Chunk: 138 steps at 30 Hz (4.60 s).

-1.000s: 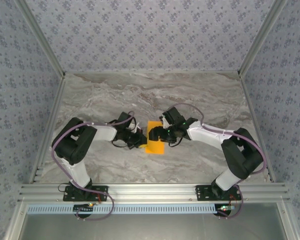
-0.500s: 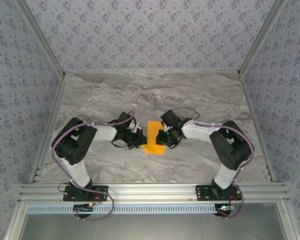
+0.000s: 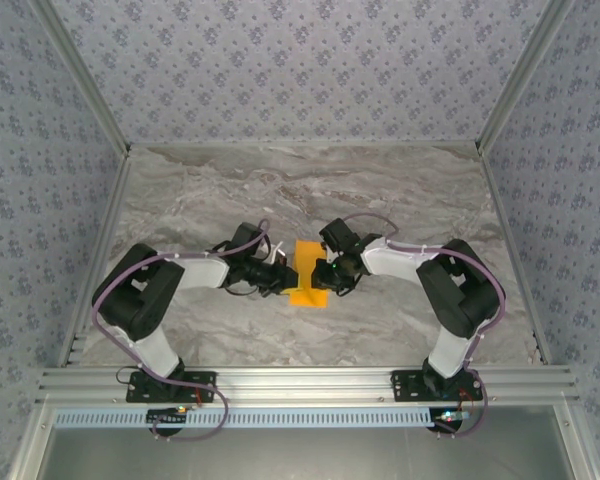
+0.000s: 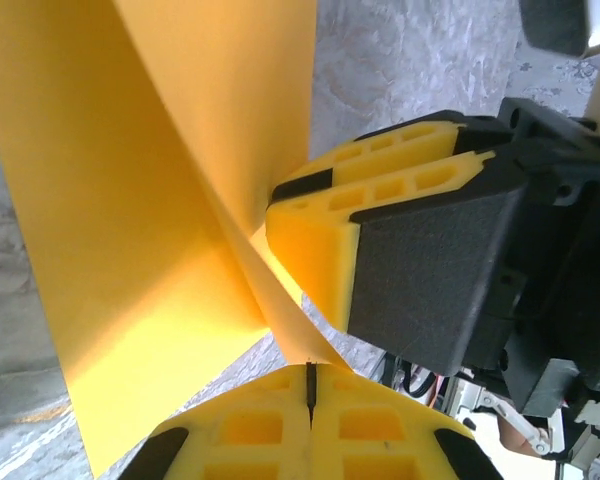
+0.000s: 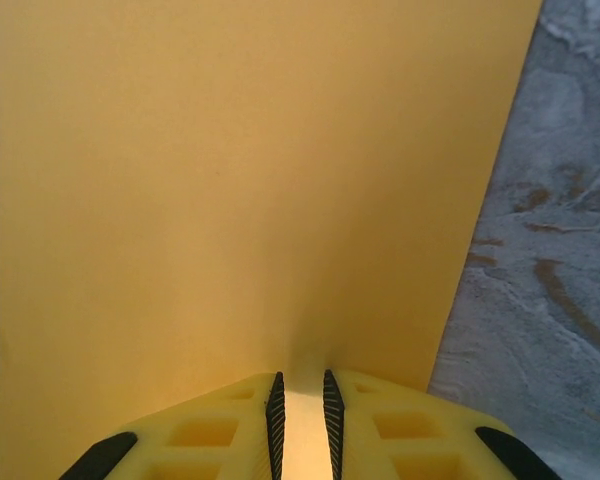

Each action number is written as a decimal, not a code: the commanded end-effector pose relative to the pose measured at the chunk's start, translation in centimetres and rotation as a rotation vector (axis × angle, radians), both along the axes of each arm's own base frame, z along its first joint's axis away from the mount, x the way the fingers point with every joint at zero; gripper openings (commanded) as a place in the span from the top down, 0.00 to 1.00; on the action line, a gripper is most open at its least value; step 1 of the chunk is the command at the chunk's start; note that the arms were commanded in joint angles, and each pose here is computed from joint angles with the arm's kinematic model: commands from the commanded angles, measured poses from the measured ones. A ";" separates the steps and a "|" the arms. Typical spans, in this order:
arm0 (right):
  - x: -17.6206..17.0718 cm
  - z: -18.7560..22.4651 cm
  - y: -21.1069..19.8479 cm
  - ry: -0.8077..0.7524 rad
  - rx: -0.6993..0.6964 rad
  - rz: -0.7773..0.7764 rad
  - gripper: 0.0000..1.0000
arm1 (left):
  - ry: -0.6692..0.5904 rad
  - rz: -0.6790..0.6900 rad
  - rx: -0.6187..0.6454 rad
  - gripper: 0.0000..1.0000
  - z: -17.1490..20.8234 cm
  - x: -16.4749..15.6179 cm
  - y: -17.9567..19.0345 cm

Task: Fold a paper plane with a square sheet of paper (pick it up from the middle)
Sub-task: Fold the triangle a second time at the center of the table.

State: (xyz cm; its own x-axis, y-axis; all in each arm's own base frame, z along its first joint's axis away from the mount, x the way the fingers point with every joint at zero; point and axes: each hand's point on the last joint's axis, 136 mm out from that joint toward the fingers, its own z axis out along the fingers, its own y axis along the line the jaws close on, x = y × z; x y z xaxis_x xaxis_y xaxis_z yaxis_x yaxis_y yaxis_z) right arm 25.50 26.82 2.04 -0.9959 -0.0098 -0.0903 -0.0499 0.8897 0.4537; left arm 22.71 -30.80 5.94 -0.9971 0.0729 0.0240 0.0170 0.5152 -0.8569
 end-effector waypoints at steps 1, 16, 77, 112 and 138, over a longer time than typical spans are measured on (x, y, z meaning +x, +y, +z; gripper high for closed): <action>0.2 -0.1 -0.4 0.019 -0.027 -0.029 0.76 | -0.044 0.000 -0.048 0.96 1.1 1.0 -1.2; 0.3 4.9 -2.1 -0.155 0.172 -0.124 0.52 | -0.035 0.080 -0.043 0.91 -0.1 2.7 -1.8; 2.7 0.6 -2.4 -0.131 0.080 -0.060 0.92 | -0.033 0.063 -0.030 0.90 -0.4 3.3 -3.7; 3.0 -0.1 -2.7 -0.120 0.042 -0.058 0.93 | -0.014 0.058 0.028 0.91 -2.4 2.9 -3.2; 3.0 -0.7 -2.8 -0.097 0.023 -0.059 0.92 | 0.010 0.067 0.090 0.92 -3.8 2.4 -2.4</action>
